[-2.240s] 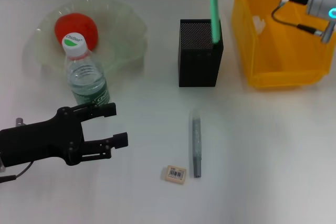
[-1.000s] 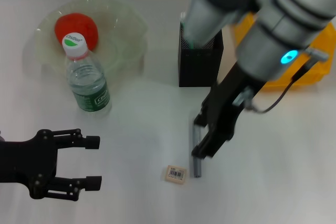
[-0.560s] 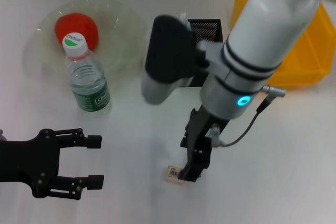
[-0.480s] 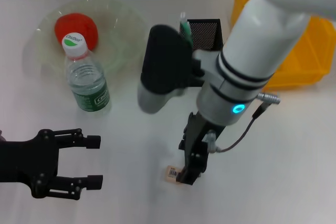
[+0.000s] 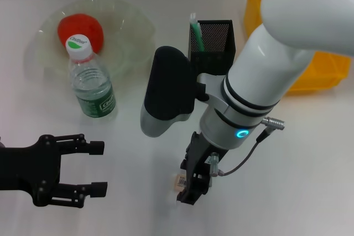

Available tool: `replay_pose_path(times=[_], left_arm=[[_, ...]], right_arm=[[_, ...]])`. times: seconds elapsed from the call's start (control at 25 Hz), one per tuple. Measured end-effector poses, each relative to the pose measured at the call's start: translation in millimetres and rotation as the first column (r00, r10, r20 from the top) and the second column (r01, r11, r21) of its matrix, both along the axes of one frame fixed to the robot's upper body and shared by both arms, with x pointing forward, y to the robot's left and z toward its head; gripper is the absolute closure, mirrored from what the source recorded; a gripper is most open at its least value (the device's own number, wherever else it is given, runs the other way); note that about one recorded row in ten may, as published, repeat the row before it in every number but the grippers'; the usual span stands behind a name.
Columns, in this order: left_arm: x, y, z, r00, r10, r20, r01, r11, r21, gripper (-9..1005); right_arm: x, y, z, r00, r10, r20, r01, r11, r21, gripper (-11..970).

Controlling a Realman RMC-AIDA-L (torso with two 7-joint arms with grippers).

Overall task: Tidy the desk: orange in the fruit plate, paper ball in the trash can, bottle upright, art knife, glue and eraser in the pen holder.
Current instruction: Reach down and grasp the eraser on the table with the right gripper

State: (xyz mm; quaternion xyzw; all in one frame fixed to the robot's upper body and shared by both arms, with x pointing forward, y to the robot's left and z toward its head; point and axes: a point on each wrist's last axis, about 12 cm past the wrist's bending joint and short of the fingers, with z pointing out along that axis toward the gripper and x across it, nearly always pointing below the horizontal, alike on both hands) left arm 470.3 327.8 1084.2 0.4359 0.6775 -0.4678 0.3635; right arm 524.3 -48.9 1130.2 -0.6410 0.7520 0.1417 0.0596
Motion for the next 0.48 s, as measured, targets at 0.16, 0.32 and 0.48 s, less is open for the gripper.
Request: replay_pose_path(times=[0.16,0.32,0.48], left_arm=[[0.5,-0.4,0.0,1.0,-0.001,0.001,0.001,1.0,0.001,152],[1.4,-1.2,-1.1,1.0,0.006,0.001,-0.006,1.0,0.005,152],[2.5,-1.0,-1.8,1.0,0.017,0.004,-0.017,1.0,0.01,152]], right_arm=[[1.0,0.0,-7.0,1.0,-0.008,0.011,0.008,1.0,-0.002,328],[0.1,1.1,-9.3,1.0,-0.002,0.019,0.002,1.0,-0.003,429],[-0.9,1.4,-10.8,1.0,0.007,0.021,-0.007,1.0,-0.01,509]])
